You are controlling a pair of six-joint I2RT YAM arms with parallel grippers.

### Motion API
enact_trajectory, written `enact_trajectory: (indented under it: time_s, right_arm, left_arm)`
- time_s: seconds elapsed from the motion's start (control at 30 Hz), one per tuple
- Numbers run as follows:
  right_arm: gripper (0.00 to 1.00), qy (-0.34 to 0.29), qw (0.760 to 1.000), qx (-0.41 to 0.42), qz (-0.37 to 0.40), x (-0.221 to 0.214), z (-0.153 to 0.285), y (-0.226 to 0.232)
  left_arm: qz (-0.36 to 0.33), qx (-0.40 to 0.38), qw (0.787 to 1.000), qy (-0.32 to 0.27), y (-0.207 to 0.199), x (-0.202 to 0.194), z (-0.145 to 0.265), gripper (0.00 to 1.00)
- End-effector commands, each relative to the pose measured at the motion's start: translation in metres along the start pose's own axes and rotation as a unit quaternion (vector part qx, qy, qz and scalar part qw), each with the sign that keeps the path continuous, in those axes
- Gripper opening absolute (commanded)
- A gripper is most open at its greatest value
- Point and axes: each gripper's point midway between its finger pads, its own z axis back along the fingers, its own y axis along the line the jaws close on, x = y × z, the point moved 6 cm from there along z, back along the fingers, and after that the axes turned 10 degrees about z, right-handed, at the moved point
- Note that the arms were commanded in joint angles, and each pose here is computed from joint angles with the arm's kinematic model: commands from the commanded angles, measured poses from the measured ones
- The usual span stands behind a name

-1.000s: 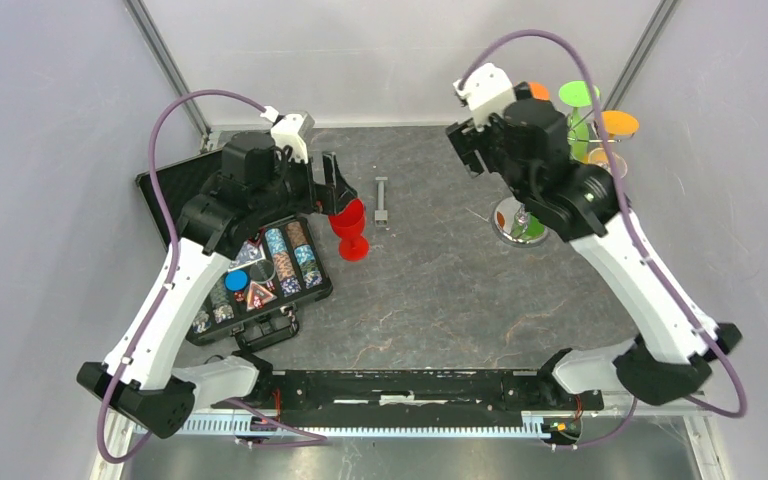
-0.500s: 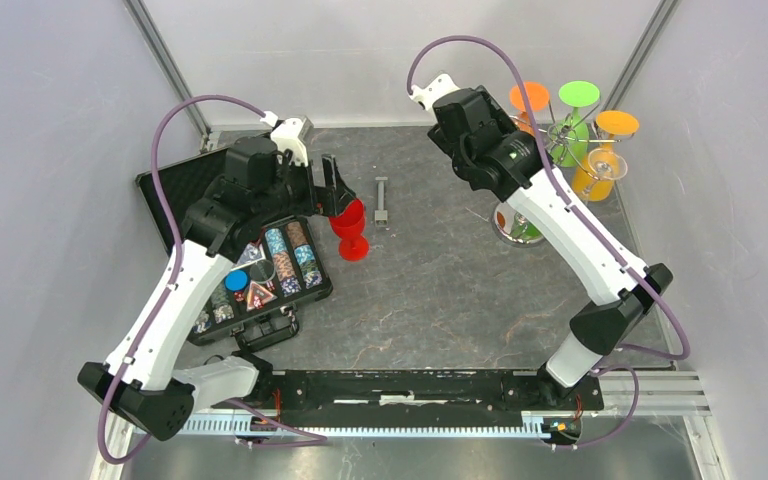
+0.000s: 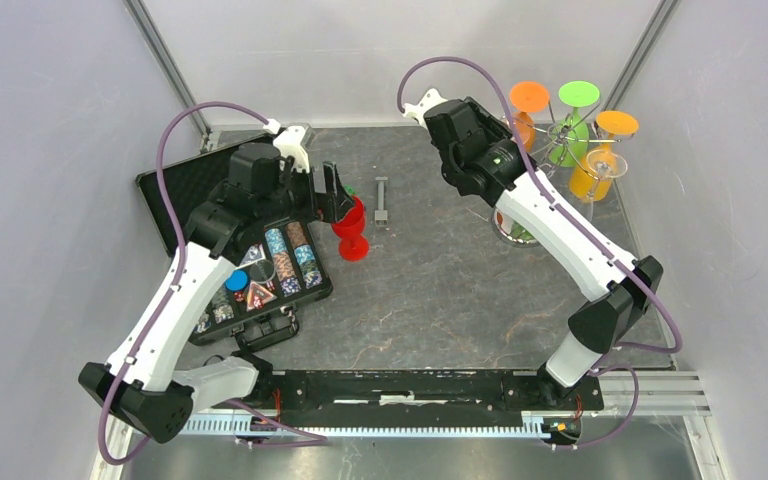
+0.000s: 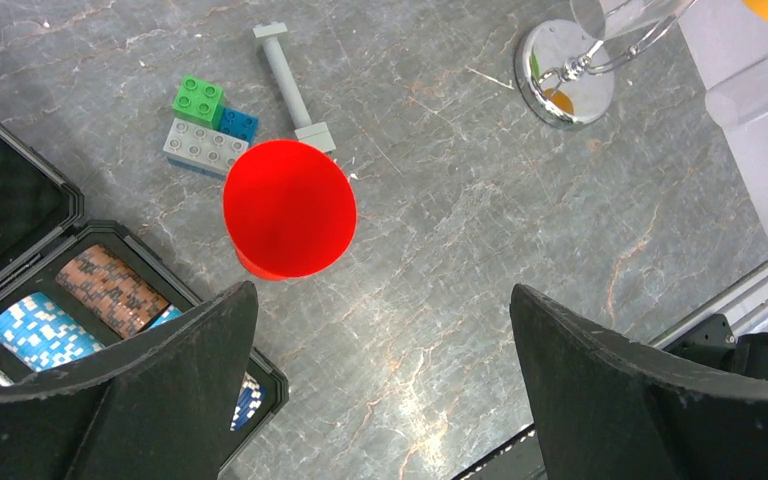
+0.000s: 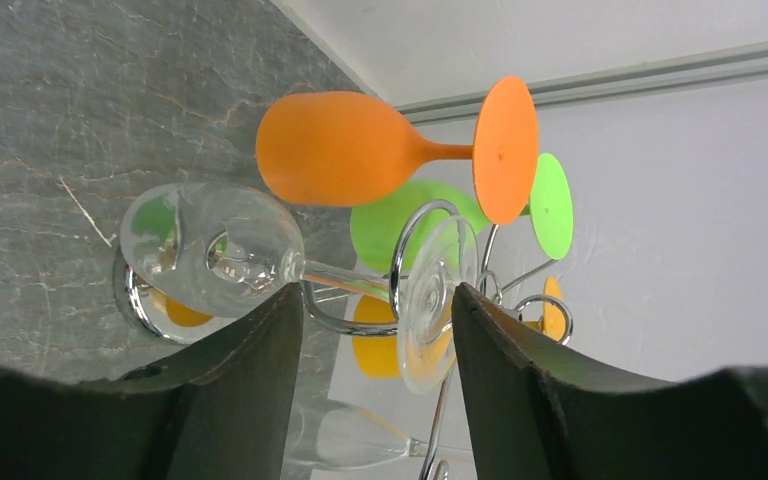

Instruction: Take the wine glass off the wine glass rack

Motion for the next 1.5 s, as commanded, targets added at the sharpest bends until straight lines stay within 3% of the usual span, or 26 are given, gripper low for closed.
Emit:
enact_trajectory:
  time_s: [0.0,0.33,0.53,0.77,0.93,1.3,1.47]
  right_arm:
    - [0.6,-0.013,1.0,-0.027,-0.002,0.001,0.005,-0.016]
    - [0.55,0.006,0.999,-0.045,0.016,-0.002,-0.004,-0.014]
    - [0.44,0.0,0.999,-0.034,0.016,-0.005,-0.006,-0.013]
    - [0.41,-0.031,0.999,-0.006,0.004,-0.005,-0.001,-0.012]
    - [0.29,-0.031,0.999,-0.004,0.01,-0.006,-0.001,-0.011]
    - [0.16,-0.017,0.999,-0.022,0.016,-0.01,-0.003,-0.014]
    - [0.0,-0.003,0.997,-0.07,0.01,-0.016,0.002,-0.028]
  left_arm:
    - [0.002,-0.008,1.0,-0.027,-0.002,0.007,0.002,1.0]
    - [0.014,-0.023,0.999,-0.017,-0.003,0.001,-0.003,1.0]
    - [0.014,-0.026,0.999,-0.012,-0.002,-0.002,-0.004,0.98]
    - [0.02,-0.035,0.999,-0.022,-0.003,-0.004,-0.003,0.96]
    - [0.019,-0.038,0.999,-0.028,-0.003,-0.004,-0.001,0.95]
    - [0.017,-0.044,0.998,-0.039,-0.004,-0.005,0.004,0.93]
    - [0.016,-0.04,0.998,-0.042,-0.003,-0.004,0.005,0.93]
